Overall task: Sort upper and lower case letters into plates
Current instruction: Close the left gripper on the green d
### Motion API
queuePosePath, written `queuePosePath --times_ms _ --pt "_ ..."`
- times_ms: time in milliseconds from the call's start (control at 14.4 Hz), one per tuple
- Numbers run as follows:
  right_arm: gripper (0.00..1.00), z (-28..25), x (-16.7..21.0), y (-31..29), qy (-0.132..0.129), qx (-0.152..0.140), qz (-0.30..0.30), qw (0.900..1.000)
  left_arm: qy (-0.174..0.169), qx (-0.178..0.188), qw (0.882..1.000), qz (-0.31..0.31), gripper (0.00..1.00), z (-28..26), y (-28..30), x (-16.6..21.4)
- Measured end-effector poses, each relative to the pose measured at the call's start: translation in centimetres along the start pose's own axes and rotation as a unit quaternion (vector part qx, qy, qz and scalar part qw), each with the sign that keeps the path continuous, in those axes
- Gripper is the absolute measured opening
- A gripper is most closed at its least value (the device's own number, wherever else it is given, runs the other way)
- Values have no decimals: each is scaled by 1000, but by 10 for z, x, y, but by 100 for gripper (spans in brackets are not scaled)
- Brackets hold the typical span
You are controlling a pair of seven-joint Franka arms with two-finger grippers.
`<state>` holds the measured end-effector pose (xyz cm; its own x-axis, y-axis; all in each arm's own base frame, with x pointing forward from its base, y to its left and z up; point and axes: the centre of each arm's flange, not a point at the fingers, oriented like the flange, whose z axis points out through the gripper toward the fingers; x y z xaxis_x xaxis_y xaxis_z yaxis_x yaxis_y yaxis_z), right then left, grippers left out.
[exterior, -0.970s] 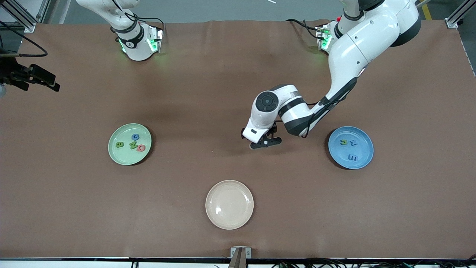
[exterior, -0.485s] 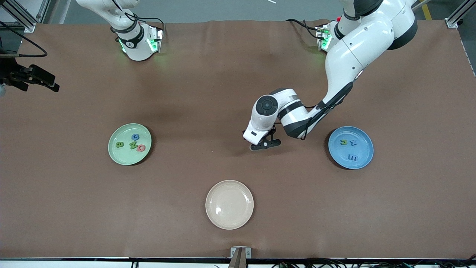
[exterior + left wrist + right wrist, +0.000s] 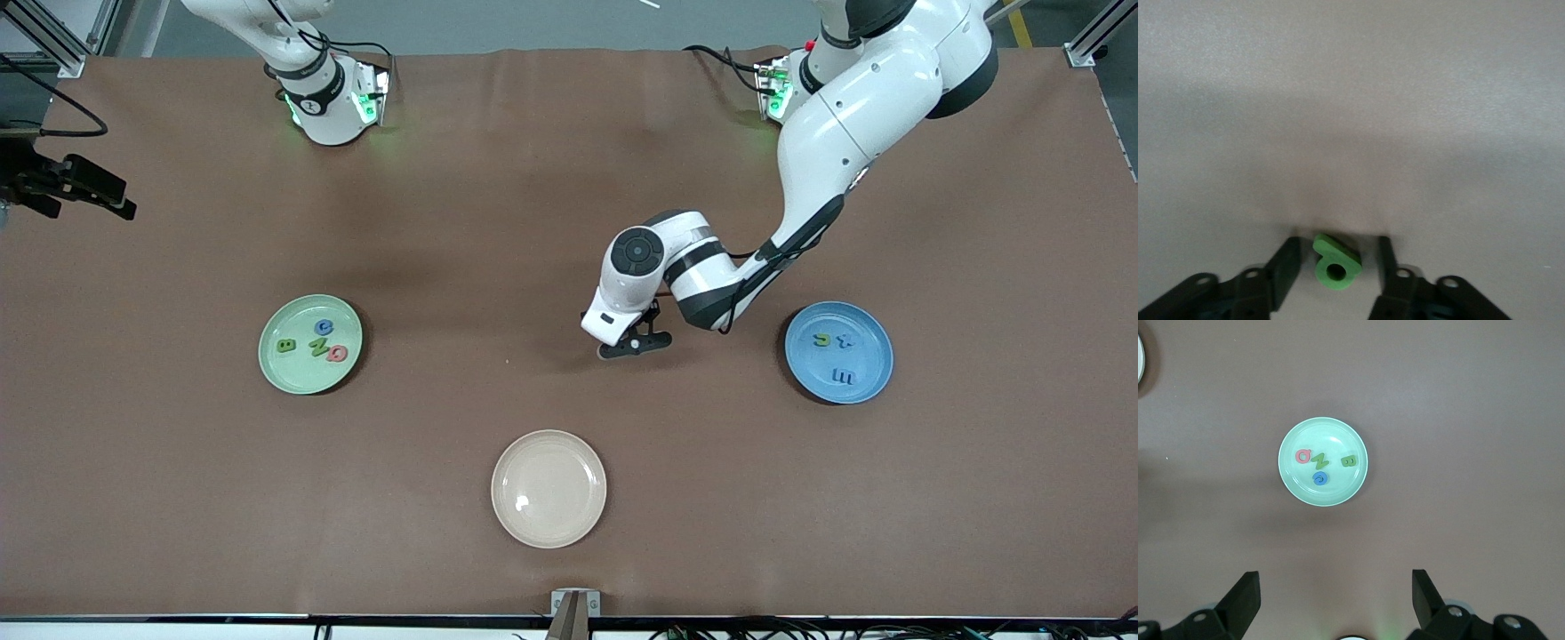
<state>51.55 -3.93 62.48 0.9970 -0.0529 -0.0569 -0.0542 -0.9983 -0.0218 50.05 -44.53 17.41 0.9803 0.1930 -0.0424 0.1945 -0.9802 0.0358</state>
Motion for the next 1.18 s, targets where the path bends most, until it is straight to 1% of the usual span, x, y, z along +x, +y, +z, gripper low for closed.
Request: queuePosePath --times_ms 69,139,208,277,901,970,1040,1109,1178 --pt "100 1 0 0 -1 0 0 1000 0 0 1000 1 36 -1 1 -1" --pt "100 1 0 0 -1 0 0 1000 0 0 1000 1 36 -1 1 -1" --pt "100 2 0 0 -2 0 0 1000 2 -1 1000 1 32 -3 1 0" --pt "100 2 0 0 -2 0 0 1000 1 0 1000 1 31 -2 1 -1" --pt "100 2 0 0 -2 0 -1 1000 6 3 1000 3 31 -3 1 0" --pt "100 2 0 0 -2 0 -1 1000 8 10 1000 5 31 -6 -1 4" --pt "100 2 0 0 -2 0 -1 1000 11 25 1000 8 31 -13 -5 8" --pt "100 2 0 0 -2 0 -1 1000 17 40 999 15 31 -27 -8 13" --pt "100 2 0 0 -2 0 -1 1000 24 47 998 22 31 -47 -12 19"
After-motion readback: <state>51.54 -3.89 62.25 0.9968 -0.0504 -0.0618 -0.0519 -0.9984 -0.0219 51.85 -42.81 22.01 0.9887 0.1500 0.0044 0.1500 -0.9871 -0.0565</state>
